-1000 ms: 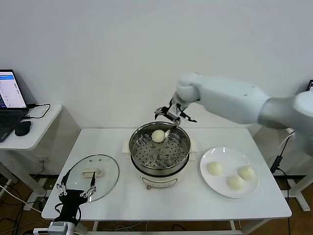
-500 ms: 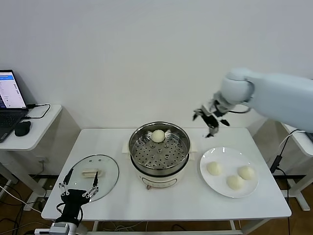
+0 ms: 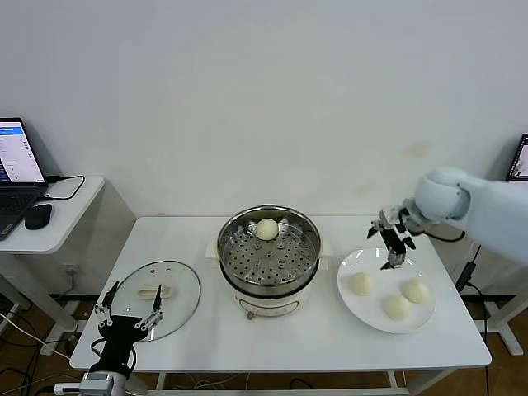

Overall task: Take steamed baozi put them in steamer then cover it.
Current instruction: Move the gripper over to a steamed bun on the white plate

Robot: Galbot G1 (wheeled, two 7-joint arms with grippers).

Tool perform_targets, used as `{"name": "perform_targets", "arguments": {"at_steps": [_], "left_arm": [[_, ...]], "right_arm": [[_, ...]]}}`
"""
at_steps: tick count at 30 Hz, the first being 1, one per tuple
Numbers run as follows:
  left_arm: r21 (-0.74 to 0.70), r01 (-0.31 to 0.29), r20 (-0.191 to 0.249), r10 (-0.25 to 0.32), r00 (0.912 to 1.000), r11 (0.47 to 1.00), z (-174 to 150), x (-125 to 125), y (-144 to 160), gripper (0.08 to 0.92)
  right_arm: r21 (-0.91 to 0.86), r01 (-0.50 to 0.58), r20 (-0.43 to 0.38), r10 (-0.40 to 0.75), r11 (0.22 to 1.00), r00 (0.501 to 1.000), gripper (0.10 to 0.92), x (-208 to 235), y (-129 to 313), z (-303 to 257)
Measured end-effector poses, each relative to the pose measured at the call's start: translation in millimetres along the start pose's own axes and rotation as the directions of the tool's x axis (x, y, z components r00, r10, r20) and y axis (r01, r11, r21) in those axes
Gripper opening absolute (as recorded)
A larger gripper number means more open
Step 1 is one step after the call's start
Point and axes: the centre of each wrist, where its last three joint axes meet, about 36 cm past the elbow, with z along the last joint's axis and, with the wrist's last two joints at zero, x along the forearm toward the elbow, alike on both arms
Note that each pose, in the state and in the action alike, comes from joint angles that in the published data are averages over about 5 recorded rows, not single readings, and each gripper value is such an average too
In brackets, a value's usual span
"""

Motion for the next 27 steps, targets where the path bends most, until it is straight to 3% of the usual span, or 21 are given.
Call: {"name": "perform_targets", "arguments": {"at_steps": [27], "left_arm": [[0.004,0.016,-0.020,-0.016,0.9997,1.000,12,-2,0,0.823]], "right_arm": [[-0.047,0.024,-0.041,-0.026,0.999,0.999,0.794,-110,7,-2]]}}
